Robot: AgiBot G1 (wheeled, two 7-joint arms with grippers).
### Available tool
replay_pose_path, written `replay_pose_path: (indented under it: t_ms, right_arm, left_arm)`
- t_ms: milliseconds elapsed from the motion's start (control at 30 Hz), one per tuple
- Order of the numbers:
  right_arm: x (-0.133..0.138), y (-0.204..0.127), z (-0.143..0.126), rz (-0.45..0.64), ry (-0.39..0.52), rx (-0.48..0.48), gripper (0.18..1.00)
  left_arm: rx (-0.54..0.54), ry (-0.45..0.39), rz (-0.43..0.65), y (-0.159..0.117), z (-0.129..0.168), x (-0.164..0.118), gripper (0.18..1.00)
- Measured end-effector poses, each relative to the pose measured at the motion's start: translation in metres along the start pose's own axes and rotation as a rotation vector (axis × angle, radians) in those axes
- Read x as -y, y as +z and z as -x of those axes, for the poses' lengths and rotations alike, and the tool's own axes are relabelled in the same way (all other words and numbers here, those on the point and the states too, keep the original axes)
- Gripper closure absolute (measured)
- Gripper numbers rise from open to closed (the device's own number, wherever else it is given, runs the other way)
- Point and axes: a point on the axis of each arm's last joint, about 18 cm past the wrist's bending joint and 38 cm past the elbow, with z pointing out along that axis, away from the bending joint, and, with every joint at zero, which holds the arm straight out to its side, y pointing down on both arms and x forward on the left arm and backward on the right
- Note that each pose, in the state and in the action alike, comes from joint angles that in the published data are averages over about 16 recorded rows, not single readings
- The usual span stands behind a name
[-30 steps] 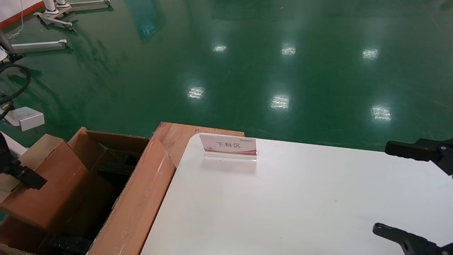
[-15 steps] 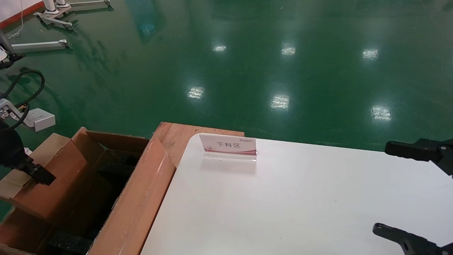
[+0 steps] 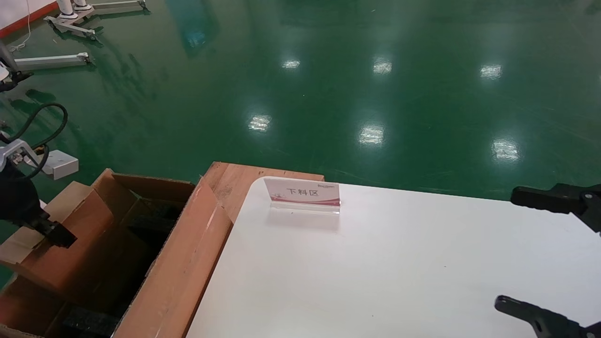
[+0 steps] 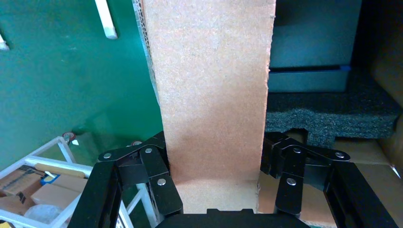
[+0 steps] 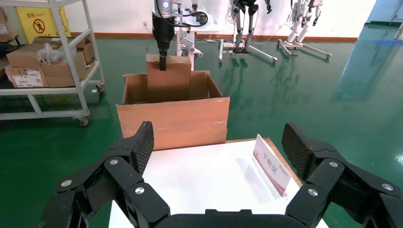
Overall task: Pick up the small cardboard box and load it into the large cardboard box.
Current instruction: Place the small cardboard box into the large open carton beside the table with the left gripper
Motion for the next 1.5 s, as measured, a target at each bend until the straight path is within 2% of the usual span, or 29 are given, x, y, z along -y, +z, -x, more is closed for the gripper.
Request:
replay_pose_path:
  t_ms: [867, 1233, 1500]
  right_arm:
    - [0.0, 0.0, 0.0, 0.0, 0.0, 0.0, 0.178]
    - [0.0, 0.0, 0.0, 0.0, 0.0, 0.0, 0.178]
    - [0.0, 0.0, 0.0, 0.0, 0.0, 0.0, 0.178]
  left_arm:
    - [0.015, -0.052, 0.068, 0.039, -0.001, -0.001, 0.959]
    - [0.009, -0.06, 0.072, 0.044, -0.001, -0.002, 0.95]
    - [0.011, -0.059, 0.073, 0.043, -0.001, -0.003, 0.9]
